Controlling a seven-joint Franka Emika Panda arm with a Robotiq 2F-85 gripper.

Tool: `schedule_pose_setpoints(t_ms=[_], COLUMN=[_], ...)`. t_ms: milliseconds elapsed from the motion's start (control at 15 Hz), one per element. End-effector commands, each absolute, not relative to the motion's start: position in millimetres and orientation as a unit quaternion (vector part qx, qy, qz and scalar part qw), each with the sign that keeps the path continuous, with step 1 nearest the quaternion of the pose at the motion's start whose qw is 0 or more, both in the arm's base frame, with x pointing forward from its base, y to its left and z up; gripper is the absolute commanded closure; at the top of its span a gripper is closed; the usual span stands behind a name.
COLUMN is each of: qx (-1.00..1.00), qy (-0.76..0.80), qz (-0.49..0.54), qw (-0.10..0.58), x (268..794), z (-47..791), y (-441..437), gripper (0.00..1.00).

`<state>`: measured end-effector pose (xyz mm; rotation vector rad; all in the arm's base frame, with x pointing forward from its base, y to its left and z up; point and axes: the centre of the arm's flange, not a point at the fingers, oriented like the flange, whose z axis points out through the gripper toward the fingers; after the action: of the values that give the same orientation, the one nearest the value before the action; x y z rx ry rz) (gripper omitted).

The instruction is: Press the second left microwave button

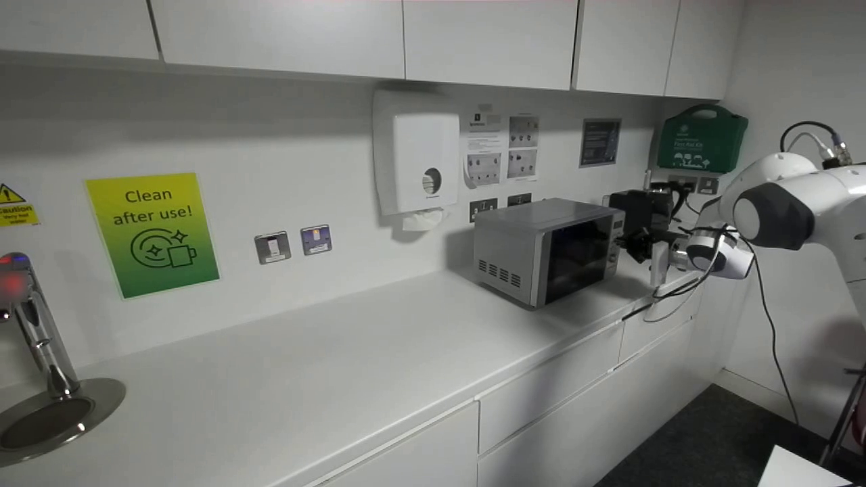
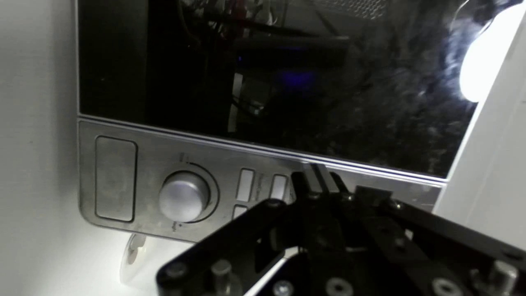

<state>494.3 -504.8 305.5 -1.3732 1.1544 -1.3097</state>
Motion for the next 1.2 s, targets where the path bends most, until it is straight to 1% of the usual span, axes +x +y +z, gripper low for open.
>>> schedule_pose_setpoints(t_ms=[0,333,600,867,1133], qx=[-0.585,-0.690,-0.756,-0.810,-0.854], qy=[0.450,0.500,0.518,0.519,0.500], qz=[-0.501,-0.374,-0.302,-0.231,-0.138], qw=[0.452,0.366,0.262,0.146,0.049], x=[418,328,281,258,255], z=[347,380,392,389,378], y=[-487,-477,-465,-459,-456], gripper=[1.00,1.00,1.00,1.00,1.00])
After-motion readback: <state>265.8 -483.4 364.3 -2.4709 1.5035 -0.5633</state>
